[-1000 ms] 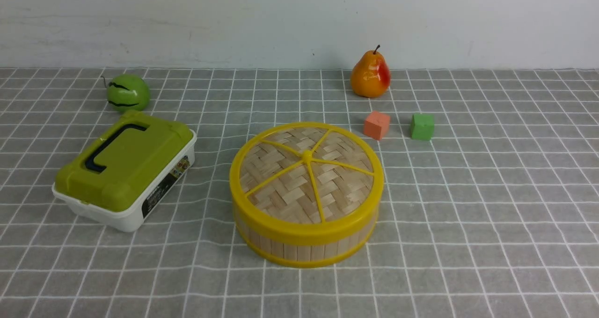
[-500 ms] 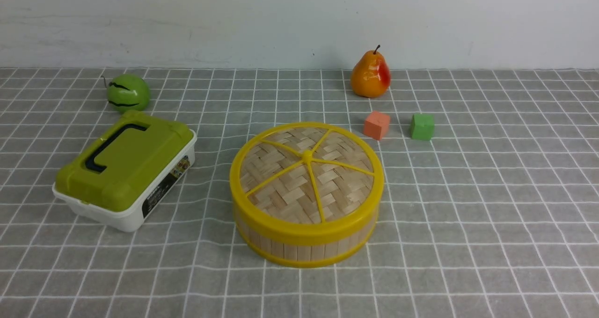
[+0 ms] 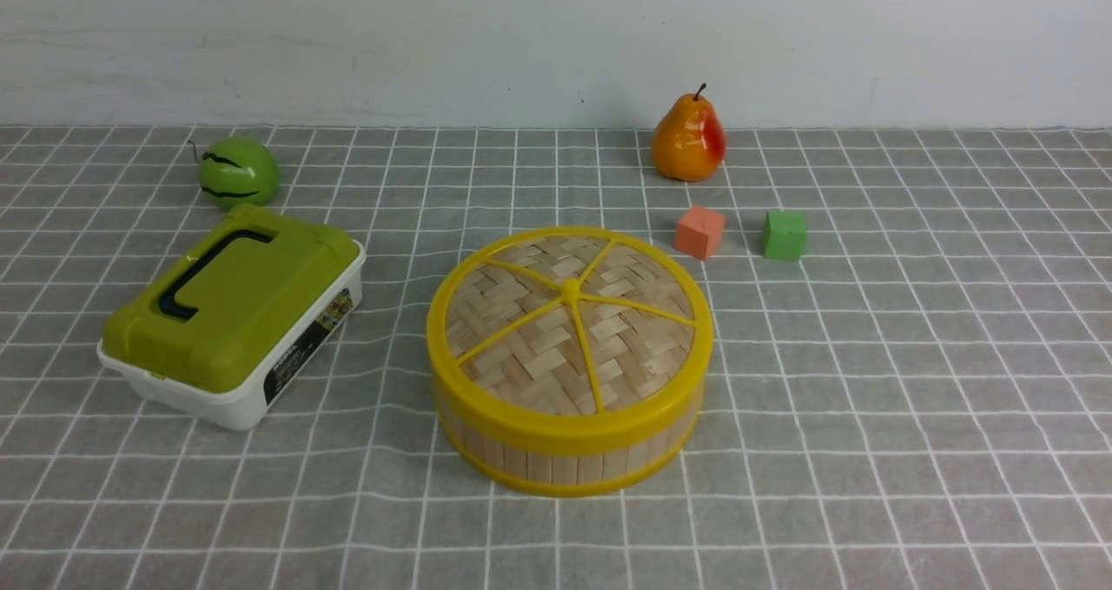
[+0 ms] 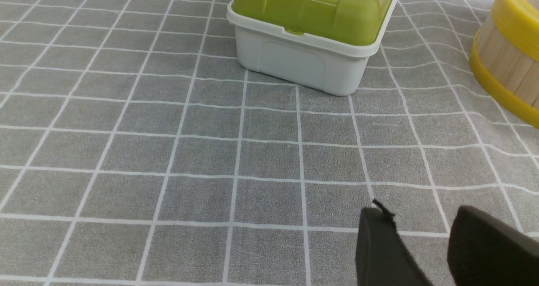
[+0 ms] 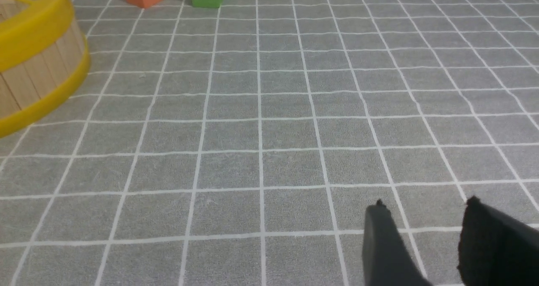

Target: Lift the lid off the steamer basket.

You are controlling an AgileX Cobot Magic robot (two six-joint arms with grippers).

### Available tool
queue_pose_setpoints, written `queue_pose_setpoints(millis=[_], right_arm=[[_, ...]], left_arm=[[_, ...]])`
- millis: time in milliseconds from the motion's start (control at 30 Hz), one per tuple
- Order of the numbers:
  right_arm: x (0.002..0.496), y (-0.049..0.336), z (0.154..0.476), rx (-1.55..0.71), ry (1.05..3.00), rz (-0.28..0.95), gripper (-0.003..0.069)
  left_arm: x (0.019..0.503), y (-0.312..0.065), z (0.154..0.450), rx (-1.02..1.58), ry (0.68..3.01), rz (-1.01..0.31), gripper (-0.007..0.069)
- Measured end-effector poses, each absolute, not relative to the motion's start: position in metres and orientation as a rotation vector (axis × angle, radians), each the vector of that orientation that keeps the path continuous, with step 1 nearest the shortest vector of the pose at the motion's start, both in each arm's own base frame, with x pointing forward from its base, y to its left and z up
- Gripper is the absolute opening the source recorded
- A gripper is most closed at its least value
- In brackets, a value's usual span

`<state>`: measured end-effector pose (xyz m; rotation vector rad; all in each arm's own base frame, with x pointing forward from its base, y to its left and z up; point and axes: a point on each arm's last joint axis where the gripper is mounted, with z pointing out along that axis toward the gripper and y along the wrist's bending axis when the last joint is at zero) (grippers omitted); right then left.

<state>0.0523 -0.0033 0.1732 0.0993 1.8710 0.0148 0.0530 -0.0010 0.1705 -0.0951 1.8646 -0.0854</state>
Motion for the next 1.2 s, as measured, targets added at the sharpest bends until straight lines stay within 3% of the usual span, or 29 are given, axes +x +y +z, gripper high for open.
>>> queue_pose_setpoints(millis=[133, 200, 333, 367, 400, 433, 533, 800, 900, 1000, 1033, 1200], right_arm=[[0.052, -0.003, 0.173, 0.102, 1.871, 0.018, 0.0241], [0.052, -0.001, 0.173, 0.172, 1.863, 0.104, 0.0241], [0.053, 0.006, 0.175, 0.455, 1.807, 0.442, 0.0241], [0.053, 0.012, 0.176, 0.686, 1.751, 0.701, 0.0241], [0.053, 0.012, 0.176, 0.697, 1.747, 0.718, 0.0241], [0.053, 0.016, 0.178, 0.856, 1.690, 0.900, 0.0241], [0.054, 0.017, 0.181, 0.945, 1.630, 1.007, 0.0241], [0.054, 0.014, 0.181, 0.889, 1.633, 0.938, 0.0241], [0.054, 0.013, 0.185, 0.768, 1.642, 0.837, 0.0240], [0.052, 0.013, 0.206, 0.600, 1.639, 0.726, 0.0221], [0.048, 0.014, 0.242, 0.395, 1.658, 0.582, 0.0169], [0.058, 0.020, 0.306, 0.048, 1.847, 0.350, 0.0005]], left_arm=[[0.053, -0.001, 0.171, -0.094, 1.865, -0.083, 0.0239], [0.053, -0.001, 0.171, -0.093, 1.865, -0.082, 0.0239], [0.053, -0.001, 0.171, -0.093, 1.865, -0.082, 0.0239], [0.053, -0.001, 0.171, -0.092, 1.865, -0.081, 0.0239], [0.053, -0.001, 0.171, -0.092, 1.865, -0.081, 0.0239], [0.053, -0.001, 0.171, -0.092, 1.865, -0.081, 0.0239], [0.053, -0.001, 0.171, -0.092, 1.865, -0.081, 0.0239], [0.053, -0.001, 0.171, -0.092, 1.865, -0.081, 0.0239], [0.053, -0.001, 0.171, -0.092, 1.865, -0.080, 0.0239], [0.053, -0.001, 0.171, -0.091, 1.865, -0.079, 0.0239], [0.053, -0.001, 0.171, -0.091, 1.865, -0.079, 0.0239], [0.053, -0.001, 0.171, -0.091, 1.865, -0.078, 0.0239]])
